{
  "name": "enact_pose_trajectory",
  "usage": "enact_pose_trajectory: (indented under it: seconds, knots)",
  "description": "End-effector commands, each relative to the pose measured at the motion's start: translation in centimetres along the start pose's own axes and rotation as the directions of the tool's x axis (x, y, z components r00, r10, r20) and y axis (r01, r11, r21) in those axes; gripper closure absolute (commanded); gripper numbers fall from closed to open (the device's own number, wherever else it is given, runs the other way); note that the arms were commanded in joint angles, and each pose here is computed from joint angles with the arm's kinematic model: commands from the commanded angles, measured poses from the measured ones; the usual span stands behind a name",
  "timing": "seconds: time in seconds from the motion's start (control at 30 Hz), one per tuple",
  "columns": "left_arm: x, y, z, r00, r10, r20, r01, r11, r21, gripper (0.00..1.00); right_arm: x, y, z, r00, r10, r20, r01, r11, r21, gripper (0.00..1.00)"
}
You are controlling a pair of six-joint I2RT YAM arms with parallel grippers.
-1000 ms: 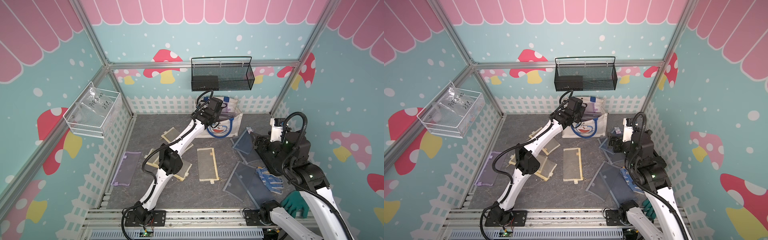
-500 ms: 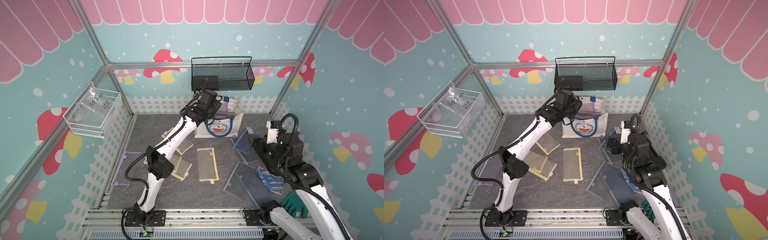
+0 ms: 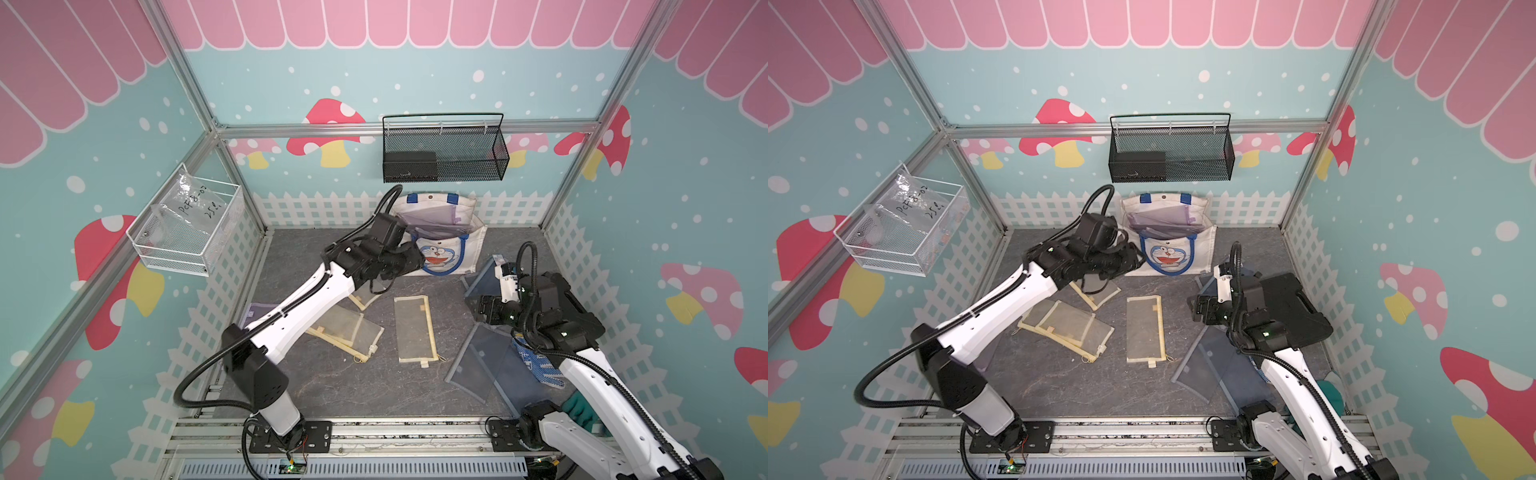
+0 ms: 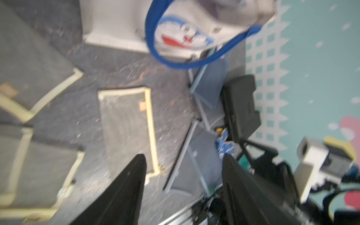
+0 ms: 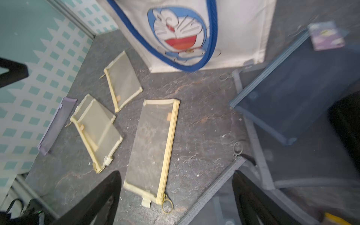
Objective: Put the pencil pouch into the canvas bag
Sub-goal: Pick up the pencil pouch from the center of the board.
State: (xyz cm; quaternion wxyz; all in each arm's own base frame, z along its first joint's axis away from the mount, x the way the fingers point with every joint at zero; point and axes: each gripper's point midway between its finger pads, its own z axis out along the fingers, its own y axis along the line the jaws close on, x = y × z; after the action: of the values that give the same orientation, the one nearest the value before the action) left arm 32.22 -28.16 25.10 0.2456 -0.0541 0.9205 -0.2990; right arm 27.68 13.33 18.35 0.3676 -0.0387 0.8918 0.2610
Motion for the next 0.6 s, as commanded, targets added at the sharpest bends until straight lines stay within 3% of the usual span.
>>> enact_pose_trajectory:
  seconds: [0.0, 0.13, 0.27, 0.43, 0.57]
  knots:
    - [4.5, 4.5, 2.6, 0.993, 0.023, -0.113, -0.024, 1.0, -0.007, 0.29, 2.4, 1.8, 2.5, 0.994, 0.071, -0.078, -0.085, 0.978, -0.191, 0.11]
    - [7.6, 7.3, 5.4, 0.982, -0.024, -0.189, 0.032, 0.999, 0.04, 0.22, 5.2, 1.5, 5.3, 0.98, 0.115, -0.164, -0.154, 0.955, -0.252, 0.13]
    - [8.3, 8.2, 8.0, 0.978, -0.014, -0.209, 0.028, 0.998, 0.065, 0.21, 6.4, 1.1, 7.5, 0.971, 0.117, -0.208, -0.171, 0.95, -0.262, 0.14]
    - [7.4, 8.9, 11.5, 0.978, -0.033, -0.206, 0.051, 0.995, 0.086, 0.25, 6.9, 0.5, 10.0, 0.965, 0.131, -0.227, -0.19, 0.946, -0.264, 0.16]
    - [7.2, 10.8, 13.8, 0.972, -0.066, -0.226, 0.076, 0.996, 0.036, 0.31, 7.2, 0.0, 12.0, 0.958, 0.152, -0.244, -0.215, 0.943, -0.256, 0.19]
